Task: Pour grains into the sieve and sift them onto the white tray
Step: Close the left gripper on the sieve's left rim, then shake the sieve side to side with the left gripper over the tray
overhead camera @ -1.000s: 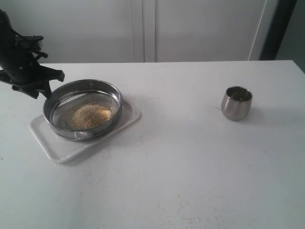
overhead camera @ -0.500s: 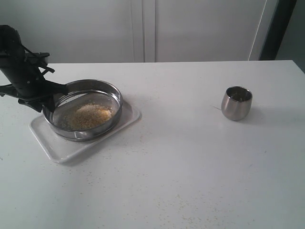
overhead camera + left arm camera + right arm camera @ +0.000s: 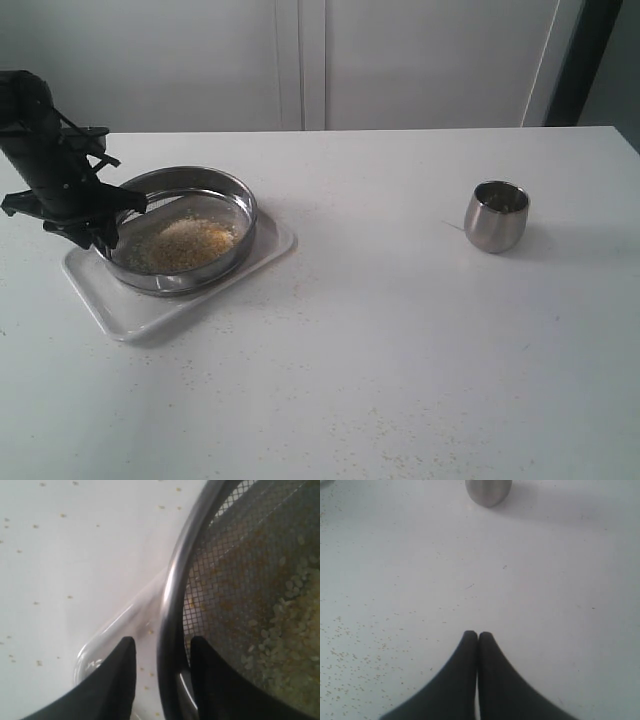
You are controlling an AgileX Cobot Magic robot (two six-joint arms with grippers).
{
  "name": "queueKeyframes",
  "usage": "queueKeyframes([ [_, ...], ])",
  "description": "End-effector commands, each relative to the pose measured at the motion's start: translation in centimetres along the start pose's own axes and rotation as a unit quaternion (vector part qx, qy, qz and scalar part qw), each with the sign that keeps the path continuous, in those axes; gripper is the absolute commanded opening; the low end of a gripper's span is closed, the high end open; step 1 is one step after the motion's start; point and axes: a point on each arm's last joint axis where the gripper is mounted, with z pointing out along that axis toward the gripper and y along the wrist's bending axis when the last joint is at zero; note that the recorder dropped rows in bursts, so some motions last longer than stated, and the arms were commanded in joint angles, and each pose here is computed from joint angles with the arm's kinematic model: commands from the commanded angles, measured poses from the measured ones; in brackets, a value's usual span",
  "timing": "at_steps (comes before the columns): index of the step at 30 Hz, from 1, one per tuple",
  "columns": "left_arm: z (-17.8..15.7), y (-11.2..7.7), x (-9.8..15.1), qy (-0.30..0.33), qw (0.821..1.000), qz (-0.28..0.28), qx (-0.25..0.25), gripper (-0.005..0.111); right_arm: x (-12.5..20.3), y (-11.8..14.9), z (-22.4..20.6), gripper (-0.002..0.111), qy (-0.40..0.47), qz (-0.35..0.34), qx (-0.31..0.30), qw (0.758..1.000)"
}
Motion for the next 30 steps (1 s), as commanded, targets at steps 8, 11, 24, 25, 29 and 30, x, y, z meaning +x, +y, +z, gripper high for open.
queueKeyframes([
  [8, 0.3, -0.3, 0.1, 0.009, 1.000, -0.006, 0.004, 0.000, 0.1, 0.0, 0.0, 0.000, -0.002, -0.003, 0.000, 1.000],
  [11, 0.3, -0.3, 0.1, 0.009, 1.000, -0.006, 0.004, 0.000, 0.1, 0.0, 0.0, 0.000, -0.002, -0.003, 0.000, 1.000],
  [24, -1.5, -0.4, -0.1, -0.008, 1.000, -0.005, 0.005, 0.000, 0.1, 0.0, 0.0, 0.000, -0.002, -0.003, 0.000, 1.000],
  [25, -1.9, -0.5, -0.1, -0.012, 1.000, -0.004, 0.006, 0.000, 0.1, 0.0, 0.0, 0.000, -0.002, -0.003, 0.000, 1.000],
  [29, -3.4, -0.6, -0.2, -0.022, 1.000, -0.003, 0.007, 0.000, 0.1, 0.0, 0.0, 0.000, -0.002, -0.003, 0.000, 1.000],
  [30, -3.7, -0.6, -0.2, -0.025, 1.000, -0.003, 0.007, 0.000, 0.1, 0.0, 0.0, 0.000, -0.002, -0.003, 0.000, 1.000],
])
